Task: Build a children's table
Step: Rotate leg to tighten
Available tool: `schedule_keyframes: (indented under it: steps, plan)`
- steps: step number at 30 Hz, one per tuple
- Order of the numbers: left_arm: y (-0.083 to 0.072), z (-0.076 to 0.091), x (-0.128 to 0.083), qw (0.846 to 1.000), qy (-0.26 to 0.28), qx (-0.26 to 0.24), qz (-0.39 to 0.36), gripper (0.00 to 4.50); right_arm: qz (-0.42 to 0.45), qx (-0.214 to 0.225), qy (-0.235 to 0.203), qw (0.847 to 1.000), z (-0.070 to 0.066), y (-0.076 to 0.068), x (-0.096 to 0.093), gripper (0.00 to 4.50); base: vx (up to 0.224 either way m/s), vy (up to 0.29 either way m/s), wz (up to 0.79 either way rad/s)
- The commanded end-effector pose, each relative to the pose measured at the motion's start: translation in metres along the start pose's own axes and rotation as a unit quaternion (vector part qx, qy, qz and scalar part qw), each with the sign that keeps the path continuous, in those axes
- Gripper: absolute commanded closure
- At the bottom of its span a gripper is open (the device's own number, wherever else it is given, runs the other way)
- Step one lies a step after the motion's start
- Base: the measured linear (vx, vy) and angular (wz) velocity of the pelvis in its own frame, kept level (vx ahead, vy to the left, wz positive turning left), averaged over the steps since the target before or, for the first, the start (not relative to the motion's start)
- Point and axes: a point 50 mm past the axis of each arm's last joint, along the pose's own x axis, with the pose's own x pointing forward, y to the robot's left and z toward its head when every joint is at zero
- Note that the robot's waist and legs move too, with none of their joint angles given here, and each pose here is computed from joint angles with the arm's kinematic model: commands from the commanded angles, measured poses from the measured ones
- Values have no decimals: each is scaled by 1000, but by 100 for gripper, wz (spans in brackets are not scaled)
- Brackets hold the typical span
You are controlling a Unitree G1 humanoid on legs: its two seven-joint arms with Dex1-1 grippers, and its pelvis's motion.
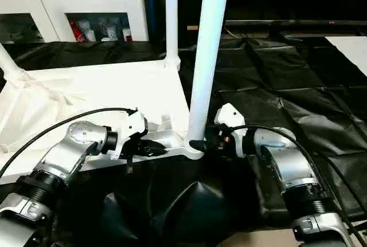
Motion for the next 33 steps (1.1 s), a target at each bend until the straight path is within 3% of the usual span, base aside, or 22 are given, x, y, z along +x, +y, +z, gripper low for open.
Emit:
schedule_keyframes:
  steps: [1,5,6,7,9,13,19,20,23,28,32,33]
  plan:
    - [1,13,2,1000,-21,23,4,450,18,1,-9,1000,2,5,9,251,0,0,0]
    - [4,15,4,999,-22,16,24,450,5,12,-18,1000,2,5,13,251,0,0,0]
    - [14,21,12,996,-25,-3,89,450,-89,63,-33,994,-3,-3,32,251,0,0,0]
    - [14,21,12,996,-25,-3,89,450,-89,63,-33,994,-3,-3,32,251,0,0,0]
    - [20,30,24,990,-30,-20,138,450,-168,98,-38,980,-5,-6,53,251,0,0,0]
    - [22,43,39,984,-48,-38,170,450,-219,129,-57,965,3,-3,79,252,0,0,0]
    - [20,55,54,983,-57,-20,175,450,-225,124,-68,964,20,8,113,252,0,0,0]
    - [19,55,54,984,-56,-14,170,450,-214,117,-73,967,23,11,116,196,0,0,0]
    - [18,54,53,985,-57,-7,165,450,-202,118,-79,969,25,12,117,163,0,0,0]
    - [17,43,42,989,-45,6,139,450,-187,81,-75,976,23,3,98,118,0,0,0]
    - [16,37,34,993,-35,11,116,450,-164,56,-63,983,20,-3,83,118,0,0,0]
    - [15,29,24,996,-21,17,85,450,-119,26,-50,991,18,-5,65,118,0,0,0]
